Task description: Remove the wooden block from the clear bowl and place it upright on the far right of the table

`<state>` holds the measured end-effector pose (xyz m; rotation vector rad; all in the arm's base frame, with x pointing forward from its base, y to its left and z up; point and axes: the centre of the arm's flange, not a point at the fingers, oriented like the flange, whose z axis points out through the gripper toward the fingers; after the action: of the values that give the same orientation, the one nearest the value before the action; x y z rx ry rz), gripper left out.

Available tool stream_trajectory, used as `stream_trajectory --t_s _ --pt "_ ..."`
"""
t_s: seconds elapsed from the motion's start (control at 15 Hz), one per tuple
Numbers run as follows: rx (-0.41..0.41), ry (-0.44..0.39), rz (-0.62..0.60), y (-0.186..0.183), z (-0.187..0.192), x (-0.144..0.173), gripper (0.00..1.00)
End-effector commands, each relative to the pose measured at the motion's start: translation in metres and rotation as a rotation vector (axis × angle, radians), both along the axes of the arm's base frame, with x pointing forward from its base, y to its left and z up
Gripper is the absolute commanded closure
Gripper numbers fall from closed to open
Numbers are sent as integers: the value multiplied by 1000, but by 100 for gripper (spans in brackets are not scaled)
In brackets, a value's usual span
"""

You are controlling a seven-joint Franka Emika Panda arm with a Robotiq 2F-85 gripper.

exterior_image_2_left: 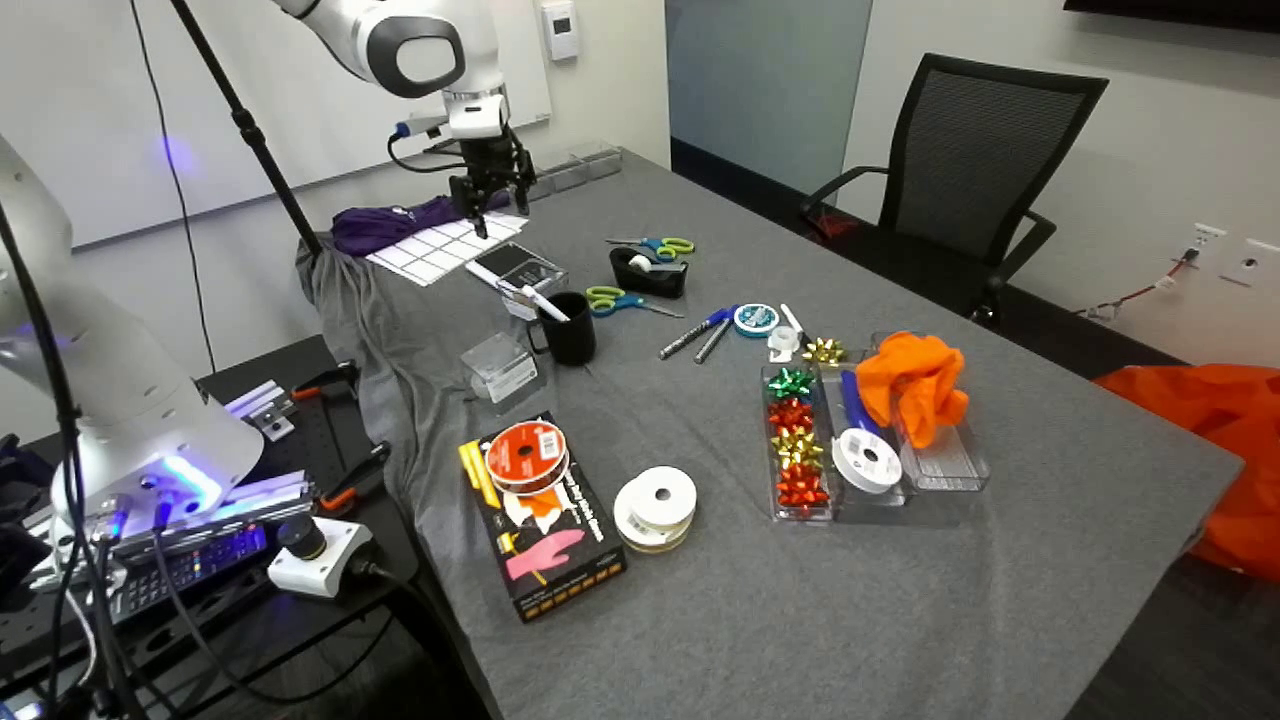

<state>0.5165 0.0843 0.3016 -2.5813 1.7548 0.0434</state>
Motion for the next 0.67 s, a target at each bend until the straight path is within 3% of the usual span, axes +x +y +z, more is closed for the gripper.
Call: stream_trajectory --t_s 0.0,0.47,0.53,0.6 --pt "-18 41 -56 11 -31 22 0" --pt "-25 82 -127 13 -63 43 0" --pt "-28 84 -131 12 -67 46 7" --pt "-31 84 -135 12 -70 48 23"
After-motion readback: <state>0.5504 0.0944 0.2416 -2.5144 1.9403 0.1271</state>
